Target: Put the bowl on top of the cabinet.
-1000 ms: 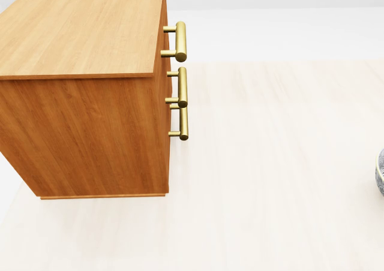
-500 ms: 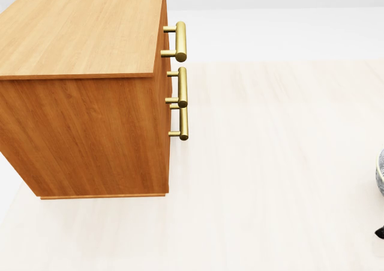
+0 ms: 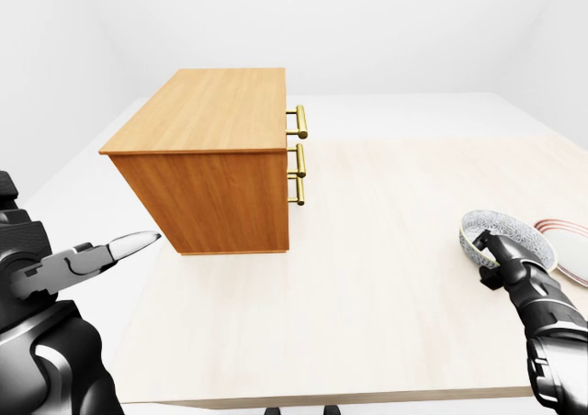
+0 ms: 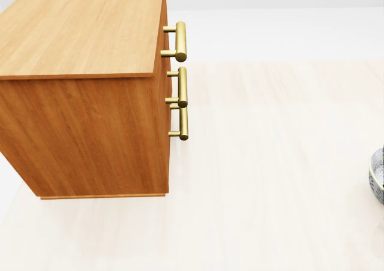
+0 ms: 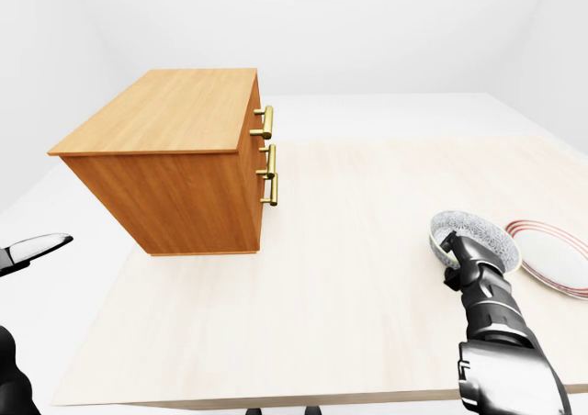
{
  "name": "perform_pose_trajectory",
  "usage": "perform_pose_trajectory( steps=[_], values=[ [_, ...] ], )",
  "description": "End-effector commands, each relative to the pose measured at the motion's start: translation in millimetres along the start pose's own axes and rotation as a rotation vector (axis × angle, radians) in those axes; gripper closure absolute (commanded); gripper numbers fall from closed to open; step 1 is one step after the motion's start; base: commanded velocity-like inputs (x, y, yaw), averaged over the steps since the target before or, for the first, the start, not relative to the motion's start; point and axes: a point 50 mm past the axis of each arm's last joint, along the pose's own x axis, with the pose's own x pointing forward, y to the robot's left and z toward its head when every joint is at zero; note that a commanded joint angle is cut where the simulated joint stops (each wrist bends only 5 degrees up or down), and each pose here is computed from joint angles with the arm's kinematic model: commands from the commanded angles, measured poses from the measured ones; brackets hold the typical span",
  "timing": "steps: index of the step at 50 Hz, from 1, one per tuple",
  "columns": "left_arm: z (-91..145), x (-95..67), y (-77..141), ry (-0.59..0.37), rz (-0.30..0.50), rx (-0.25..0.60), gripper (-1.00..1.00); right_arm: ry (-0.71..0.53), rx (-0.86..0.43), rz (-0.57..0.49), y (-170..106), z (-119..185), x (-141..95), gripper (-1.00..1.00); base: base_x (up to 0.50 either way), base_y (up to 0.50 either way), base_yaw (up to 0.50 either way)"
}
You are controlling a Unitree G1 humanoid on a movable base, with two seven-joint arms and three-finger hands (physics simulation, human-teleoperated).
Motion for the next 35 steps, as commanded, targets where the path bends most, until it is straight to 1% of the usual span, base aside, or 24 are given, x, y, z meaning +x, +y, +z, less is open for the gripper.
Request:
perform_pose_trajectory(
  steps=[1,2,3,4,7,8,9,10,13,15,16,18,19,22,23,25,26,28,29,30,31,33,35],
  values=[
    [1.8,-0.8,-1.6,-0.002,-0.030,-0.022,-1.00,-0.036,0.007,0.029,1.7,10.0,0.8,1.00,0.00,0.00,0.00],
    [2.2,-0.6,-1.7,-0.004,-0.030,-0.023,-1.00,-0.056,0.010,0.003,-11.7,15.8,2.0,1.00,0.00,0.00,0.00],
    [2.3,-0.6,-1.7,-0.005,-0.030,-0.023,-1.00,-0.062,0.006,-0.008,-17.4,18.1,2.4,1.00,0.00,0.00,0.00],
    [2.8,-0.6,-1.9,-0.007,-0.030,-0.023,-1.00,-0.079,0.004,-0.043,-38.0,26.1,3.0,1.00,0.00,0.00,0.00],
    [3.0,-0.8,-2.0,-0.007,-0.031,-0.023,-1.00,-0.102,-0.011,-0.099,-69.7,38.3,1.5,1.00,0.00,0.00,0.00],
    [3.1,-0.8,-1.9,-0.008,-0.031,-0.023,-1.00,-0.124,-0.021,-0.138,-99.6,51.1,-2.7,1.00,0.00,0.00,0.00],
    [3.0,-0.8,-2.0,-0.007,-0.031,-0.023,-1.00,-0.130,-0.030,-0.155,-109.9,55.6,-4.7,1.00,0.00,0.00,0.00],
    [2.2,-1.0,-2.3,-0.003,-0.032,-0.022,-1.00,-0.151,-0.041,-0.191,-133.4,68.7,-10.8,1.00,0.00,0.00,0.00],
    [2.2,-1.2,-1.9,-0.003,-0.031,-0.022,-1.00,-0.200,-0.073,-0.253,-180.6,99.3,-28.7,1.00,0.00,0.00,0.00],
    [2.6,-1.4,-1.8,-0.004,-0.031,-0.022,-1.00,-0.226,-0.089,-0.284,-199.8,114.9,-39.0,1.00,0.00,0.00,0.00],
    [2.1,-1.6,-1.9,-0.002,-0.032,-0.022,-1.00,-0.249,-0.104,-0.314,-218.4,129.4,-50.3,1.00,0.00,0.00,0.00],
    [1.8,-1.8,-2.0,0.001,-0.032,-0.021,-1.00,-0.271,-0.121,-0.338,-232.4,143.5,-60.4,1.00,0.00,0.00,0.00],
    [1.9,-1.9,-2.0,0.000,-0.032,-0.022,-1.00,-0.296,-0.133,-0.355,-243.8,156.0,-70.1,1.00,0.00,0.00,0.00],
    [1.7,-2.2,-2.3,0.002,-0.032,-0.022,-1.00,-0.326,-0.153,-0.382,-257.0,173.0,-83.0,1.00,0.00,0.00,0.00],
    [1.8,-2.4,-2.6,0.002,-0.033,-0.022,-1.00,-0.351,-0.172,-0.403,-267.6,186.7,-95.4,1.00,0.00,0.00,0.00],
    [1.4,-2.6,-2.6,0.004,-0.033,-0.022,-1.00,-0.381,-0.183,-0.418,-272.0,200.3,-103.7,1.00,0.00,0.00,0.00],
    [1.3,-2.6,-2.8,0.004,-0.034,-0.022,-1.00,-0.405,-0.206,-0.436,-273.9,213.0,-111.0,1.00,0.00,0.00,0.00],
    [0.0,-2.7,-3.8,0.010,-0.035,-0.022,-1.00,-0.434,-0.206,-0.428,-271.6,226.5,-116.1,1.00,0.00,0.00,0.00],
    [0.4,-3.0,-4.5,0.008,-0.038,-0.023,-1.00,-0.458,-0.231,-0.447,-271.8,241.9,-124.8,1.00,0.00,0.00,0.00],
    [0.3,-3.1,-4.5,0.009,-0.039,-0.023,-1.00,-0.474,-0.233,-0.446,-270.8,250.4,-129.1,1.00,0.00,0.00,0.00],
    [-1.0,-3.0,-4.9,0.014,-0.040,-0.023,-1.00,-0.504,-0.249,-0.462,-269.6,268.0,-140.1,1.00,0.00,0.00,0.00],
    [-2.5,-3.4,-5.6,0.021,-0.042,-0.023,-1.00,-0.538,-0.256,-0.477,-271.0,282.1,-152.1,1.00,0.00,0.00,0.00],
    [-2.1,-3.3,-5.5,0.019,-0.042,-0.024,-1.00,-0.600,-0.272,-0.502,-272.3,305.2,-174.4,1.00,0.00,0.00,0.00]
  ],
)
